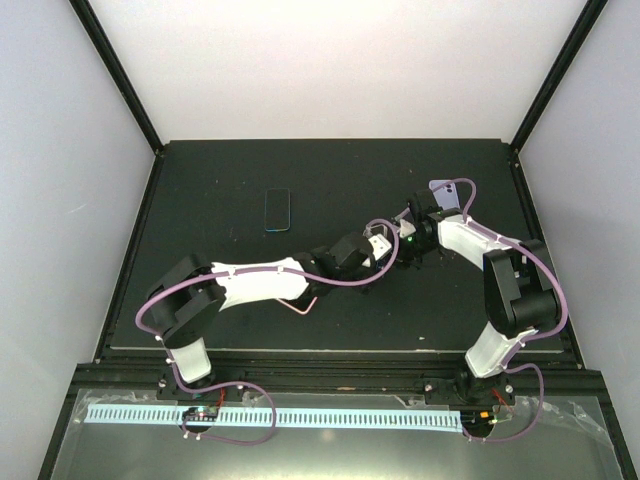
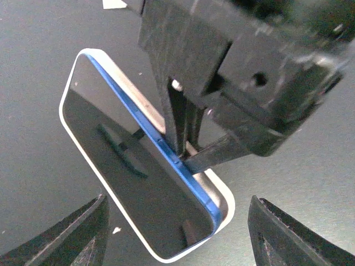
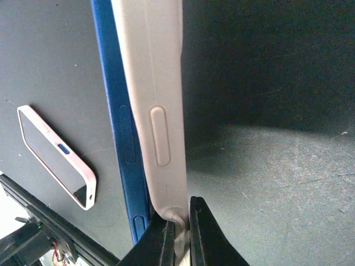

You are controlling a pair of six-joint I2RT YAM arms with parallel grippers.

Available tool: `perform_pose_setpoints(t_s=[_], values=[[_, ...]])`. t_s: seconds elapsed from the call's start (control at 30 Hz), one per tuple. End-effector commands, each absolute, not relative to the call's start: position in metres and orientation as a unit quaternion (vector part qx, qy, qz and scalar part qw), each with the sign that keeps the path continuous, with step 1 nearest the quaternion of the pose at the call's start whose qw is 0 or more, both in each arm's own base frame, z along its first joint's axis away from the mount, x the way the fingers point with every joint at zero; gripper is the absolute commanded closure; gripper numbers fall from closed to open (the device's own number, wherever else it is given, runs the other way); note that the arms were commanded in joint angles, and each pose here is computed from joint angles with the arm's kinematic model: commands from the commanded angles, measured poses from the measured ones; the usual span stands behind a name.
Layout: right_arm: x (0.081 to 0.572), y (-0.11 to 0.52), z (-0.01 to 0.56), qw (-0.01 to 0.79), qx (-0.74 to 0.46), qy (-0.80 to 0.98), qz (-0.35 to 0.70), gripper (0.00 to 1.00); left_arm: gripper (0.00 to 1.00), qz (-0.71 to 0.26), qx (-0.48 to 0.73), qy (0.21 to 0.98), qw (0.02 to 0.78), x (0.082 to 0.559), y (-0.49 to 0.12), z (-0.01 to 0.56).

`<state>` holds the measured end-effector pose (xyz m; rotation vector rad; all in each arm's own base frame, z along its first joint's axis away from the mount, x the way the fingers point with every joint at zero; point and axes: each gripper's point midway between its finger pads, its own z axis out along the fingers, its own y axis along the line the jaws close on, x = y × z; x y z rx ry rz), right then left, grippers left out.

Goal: Take the phone out of the phone case
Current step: Remove the phone case from the phone.

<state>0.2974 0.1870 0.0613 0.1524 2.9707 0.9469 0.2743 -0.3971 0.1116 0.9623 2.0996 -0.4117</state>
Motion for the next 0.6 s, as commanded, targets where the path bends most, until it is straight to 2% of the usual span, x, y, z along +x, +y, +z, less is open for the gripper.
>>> perform_pose_setpoints(t_s=[0.0, 0.37, 0.57], values=[[0.308, 0.197, 0.083, 0.033, 0.039, 0.94, 0.338, 0.99, 0.31, -0.091, 0.388, 0.824, 0.402, 0.284, -0.395, 0.111], [0.304, 0.203, 0.085, 0.026, 0.039, 0.932, 0.359, 0.99, 0.31, 0.014, 0.399, 0.817, 0.415, 0.293, -0.385, 0.097], [0.299, 0.206, 0.09, 0.024, 0.037, 0.927, 0.374, 0.99, 0.34, 0.08, 0.392, 0.8, 0.447, 0.306, -0.379, 0.104]])
